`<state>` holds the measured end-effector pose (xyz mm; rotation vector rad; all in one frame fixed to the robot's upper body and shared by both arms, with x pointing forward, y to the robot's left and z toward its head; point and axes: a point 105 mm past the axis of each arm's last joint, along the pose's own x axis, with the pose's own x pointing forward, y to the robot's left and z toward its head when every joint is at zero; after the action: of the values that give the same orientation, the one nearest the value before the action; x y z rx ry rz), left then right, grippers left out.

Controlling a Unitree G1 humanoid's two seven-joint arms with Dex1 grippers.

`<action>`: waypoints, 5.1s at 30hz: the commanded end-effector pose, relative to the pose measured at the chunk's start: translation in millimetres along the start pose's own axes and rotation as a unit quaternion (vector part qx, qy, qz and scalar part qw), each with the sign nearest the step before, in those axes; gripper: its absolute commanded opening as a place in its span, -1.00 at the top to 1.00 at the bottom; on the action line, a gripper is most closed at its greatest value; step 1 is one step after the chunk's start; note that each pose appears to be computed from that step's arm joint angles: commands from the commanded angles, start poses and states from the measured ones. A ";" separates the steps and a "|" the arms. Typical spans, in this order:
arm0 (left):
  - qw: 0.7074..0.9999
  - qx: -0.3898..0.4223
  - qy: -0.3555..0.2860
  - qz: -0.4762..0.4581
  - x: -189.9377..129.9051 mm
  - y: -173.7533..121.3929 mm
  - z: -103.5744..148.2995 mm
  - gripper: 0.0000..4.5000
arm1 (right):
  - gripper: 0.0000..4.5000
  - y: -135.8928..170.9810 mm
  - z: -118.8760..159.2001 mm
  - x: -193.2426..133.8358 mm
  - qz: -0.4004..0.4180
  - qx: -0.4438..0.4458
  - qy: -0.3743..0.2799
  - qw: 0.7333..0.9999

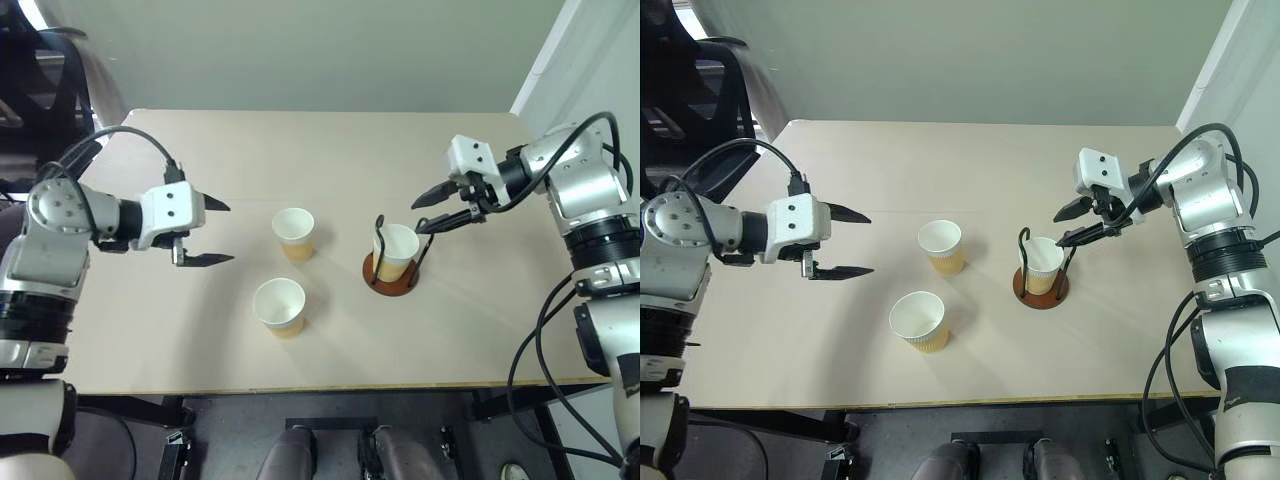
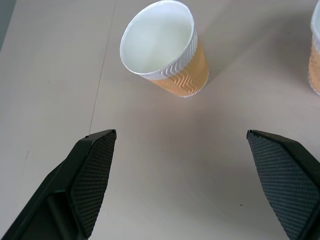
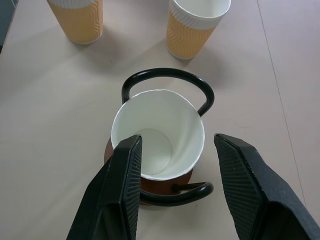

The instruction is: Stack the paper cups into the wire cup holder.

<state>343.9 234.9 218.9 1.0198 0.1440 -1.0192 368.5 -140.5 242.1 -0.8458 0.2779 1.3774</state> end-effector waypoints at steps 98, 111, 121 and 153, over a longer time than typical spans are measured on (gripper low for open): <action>0.975 0.136 0.024 -0.174 57.1 9.9 26.1 0.99 | -0.02 -18.3 -2.8 -38.3 -0.036 -0.041 0.051 0.997; 0.981 0.104 0.010 -0.162 33.2 34.3 57.0 0.99 | -0.02 -18.2 -29.0 -51.1 -0.042 -0.067 0.100 0.992; 0.983 0.118 -0.027 -0.140 25.6 56.8 95.7 0.99 | -0.02 -21.9 -19.8 -48.7 -0.058 -0.003 0.027 0.998; 0.970 0.160 -0.094 -0.158 53.4 75.1 180.4 0.99 | -0.02 -12.6 -10.4 -66.1 -0.062 0.064 -0.008 0.996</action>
<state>378.2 76.5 322.6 1.1663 0.0183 -1.4408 372.9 -196.1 268.6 -0.7110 0.3320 1.2400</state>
